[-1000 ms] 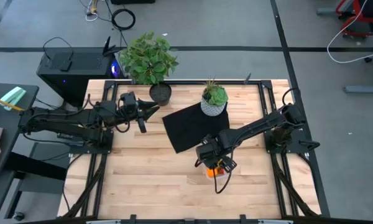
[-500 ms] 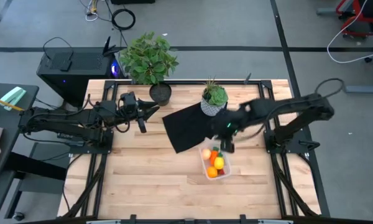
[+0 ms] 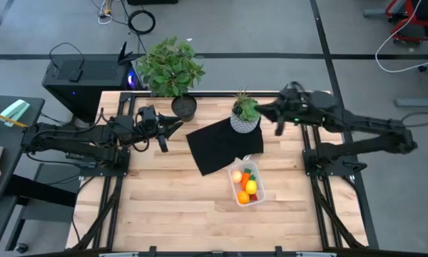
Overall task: Pick and placing Produce into tupperware
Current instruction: Return to Home Position
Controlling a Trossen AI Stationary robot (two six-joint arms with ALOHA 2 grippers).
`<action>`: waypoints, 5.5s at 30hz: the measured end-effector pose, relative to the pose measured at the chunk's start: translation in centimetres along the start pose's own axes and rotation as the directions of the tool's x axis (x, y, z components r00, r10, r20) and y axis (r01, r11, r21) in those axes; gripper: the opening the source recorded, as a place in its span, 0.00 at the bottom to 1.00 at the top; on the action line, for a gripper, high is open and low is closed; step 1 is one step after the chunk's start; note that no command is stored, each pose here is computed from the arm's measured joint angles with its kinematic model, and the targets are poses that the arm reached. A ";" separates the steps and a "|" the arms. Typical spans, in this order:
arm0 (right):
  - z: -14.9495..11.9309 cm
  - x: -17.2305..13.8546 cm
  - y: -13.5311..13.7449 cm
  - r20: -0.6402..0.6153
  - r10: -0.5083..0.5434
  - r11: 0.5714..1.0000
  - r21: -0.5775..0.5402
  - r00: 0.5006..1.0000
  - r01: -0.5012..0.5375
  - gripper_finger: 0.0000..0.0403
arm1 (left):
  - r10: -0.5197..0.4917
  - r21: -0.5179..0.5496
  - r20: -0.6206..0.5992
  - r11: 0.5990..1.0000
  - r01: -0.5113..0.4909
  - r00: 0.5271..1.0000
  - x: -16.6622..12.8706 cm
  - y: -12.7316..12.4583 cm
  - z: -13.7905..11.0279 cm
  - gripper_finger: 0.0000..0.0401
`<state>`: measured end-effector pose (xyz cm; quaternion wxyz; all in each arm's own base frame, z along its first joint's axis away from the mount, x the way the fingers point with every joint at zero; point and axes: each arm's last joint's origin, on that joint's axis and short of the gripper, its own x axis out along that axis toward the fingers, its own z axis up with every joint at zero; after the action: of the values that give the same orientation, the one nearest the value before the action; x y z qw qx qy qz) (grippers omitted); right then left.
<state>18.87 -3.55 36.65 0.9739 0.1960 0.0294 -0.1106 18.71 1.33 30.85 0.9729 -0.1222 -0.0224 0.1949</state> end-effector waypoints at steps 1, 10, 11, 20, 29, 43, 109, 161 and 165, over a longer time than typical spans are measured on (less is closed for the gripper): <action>-0.2 -0.7 -0.4 0.068 0.006 1.000 0.004 0.998 -0.007 0.01 | 0.000 0.000 0.000 1.000 0.000 1.000 0.0 0.0 0.0 0.27; -4.1 -6.0 -2.8 0.469 0.151 0.986 -0.015 0.870 -0.163 0.00 | -0.001 -0.002 0.006 1.000 0.001 1.000 0.0 0.0 0.1 0.27; -4.7 -6.6 -3.1 0.495 0.163 0.983 -0.013 0.853 -0.181 0.00 | -0.003 -0.004 0.011 1.000 0.003 1.000 0.0 0.0 0.1 0.27; -9.0 -8.4 -4.4 0.568 0.306 0.935 -0.031 0.764 -0.352 0.00 | -0.013 0.038 0.055 0.999 0.011 0.998 0.0 -0.1 0.6 0.27; -11.7 -10.5 -5.7 0.787 0.389 0.881 -0.166 0.478 -0.443 0.00 | -0.019 0.027 0.083 0.999 0.017 0.996 0.0 -0.2 0.8 0.27; -11.6 -9.7 -7.3 0.692 0.342 0.911 -0.080 0.635 -0.404 0.00 | -0.012 0.033 0.083 0.999 0.009 0.996 0.0 -0.1 0.9 0.27; -17.7 -7.9 -10.7 0.213 -0.103 0.982 0.177 0.972 0.066 0.00 | 0.038 0.087 0.054 0.995 -0.043 0.998 0.3 0.8 0.6 0.27; -19.9 -7.7 -5.9 0.026 0.271 0.957 0.095 0.962 -0.273 0.06 | -0.031 0.042 0.191 0.999 0.024 0.981 0.1 0.4 2.1 0.25; -19.9 -7.7 -5.9 0.026 0.271 0.957 0.095 0.962 -0.273 0.08 | -0.184 0.138 0.370 0.980 0.142 0.911 -1.3 0.0 4.4 0.20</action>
<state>9.71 0.44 16.83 0.9693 0.2448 -0.0096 0.0217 17.11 1.80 35.09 0.9681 -0.0268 -0.2104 0.1337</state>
